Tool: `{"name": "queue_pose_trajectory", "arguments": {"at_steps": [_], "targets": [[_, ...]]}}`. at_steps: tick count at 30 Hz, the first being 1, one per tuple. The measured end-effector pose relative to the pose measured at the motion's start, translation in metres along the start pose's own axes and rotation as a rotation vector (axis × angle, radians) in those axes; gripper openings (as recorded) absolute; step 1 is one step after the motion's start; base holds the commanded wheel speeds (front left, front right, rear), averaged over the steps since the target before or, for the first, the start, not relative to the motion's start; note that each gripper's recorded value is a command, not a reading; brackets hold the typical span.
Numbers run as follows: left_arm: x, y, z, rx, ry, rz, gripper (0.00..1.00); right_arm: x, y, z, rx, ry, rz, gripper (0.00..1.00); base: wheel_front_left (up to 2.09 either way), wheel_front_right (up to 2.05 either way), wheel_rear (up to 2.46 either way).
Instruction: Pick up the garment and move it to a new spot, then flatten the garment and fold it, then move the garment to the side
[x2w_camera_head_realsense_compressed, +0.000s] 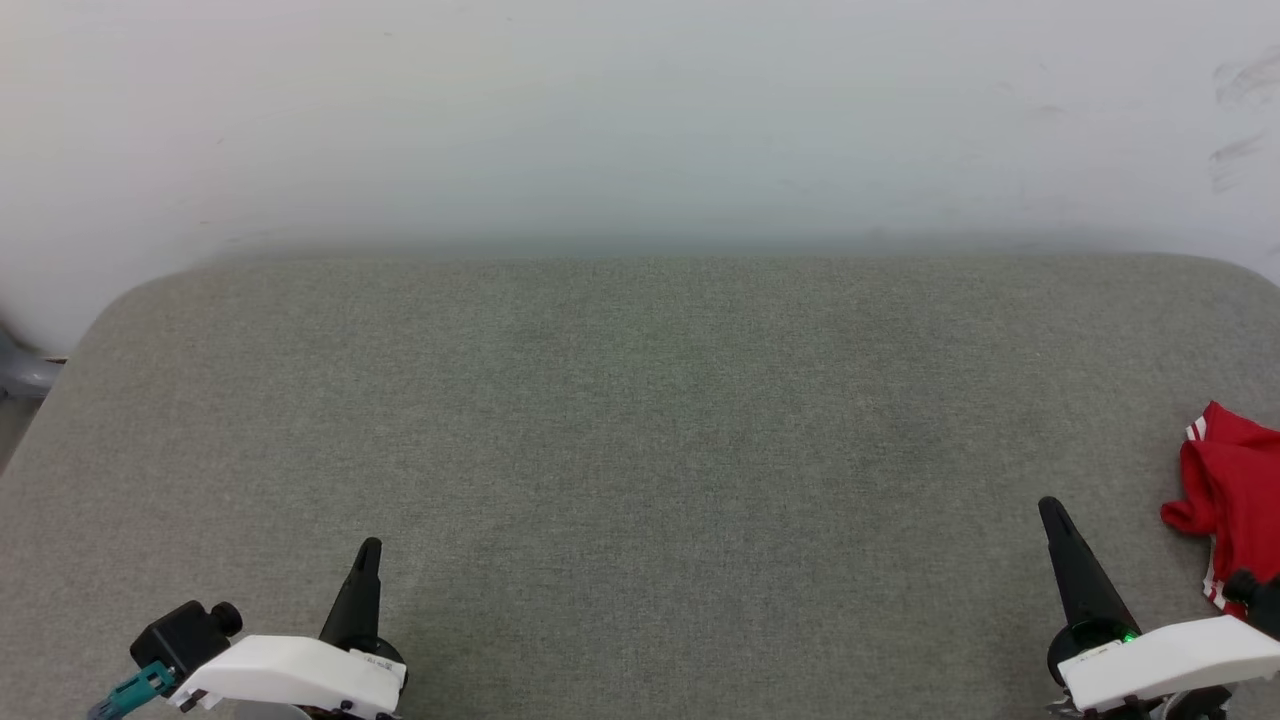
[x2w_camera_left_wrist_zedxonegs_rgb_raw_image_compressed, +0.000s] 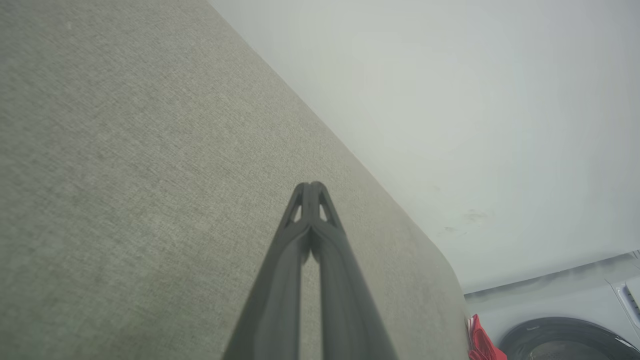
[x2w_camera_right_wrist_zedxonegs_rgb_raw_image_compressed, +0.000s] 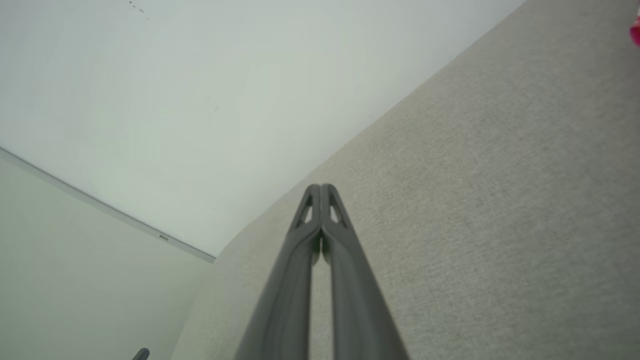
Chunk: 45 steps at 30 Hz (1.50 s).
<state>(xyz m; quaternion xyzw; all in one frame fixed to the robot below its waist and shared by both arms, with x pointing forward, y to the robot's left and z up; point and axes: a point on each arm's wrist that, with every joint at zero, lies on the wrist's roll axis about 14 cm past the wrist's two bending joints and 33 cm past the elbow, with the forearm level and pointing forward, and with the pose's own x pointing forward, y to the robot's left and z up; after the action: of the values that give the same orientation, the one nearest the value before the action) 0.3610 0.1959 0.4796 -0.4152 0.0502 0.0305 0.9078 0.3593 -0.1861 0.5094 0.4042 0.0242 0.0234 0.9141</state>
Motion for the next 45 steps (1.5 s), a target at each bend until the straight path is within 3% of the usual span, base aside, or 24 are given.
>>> {"name": "queue_pose_trajectory", "arguments": {"at_steps": [45], "targets": [[0.015, -0.009, 0.010, -0.450, -0.005, -0.042, 0.00, 0.017, -0.008, 0.004, 0.461, -0.036, -0.008, 0.00, 0.00, 0.00, 0.00]]}}
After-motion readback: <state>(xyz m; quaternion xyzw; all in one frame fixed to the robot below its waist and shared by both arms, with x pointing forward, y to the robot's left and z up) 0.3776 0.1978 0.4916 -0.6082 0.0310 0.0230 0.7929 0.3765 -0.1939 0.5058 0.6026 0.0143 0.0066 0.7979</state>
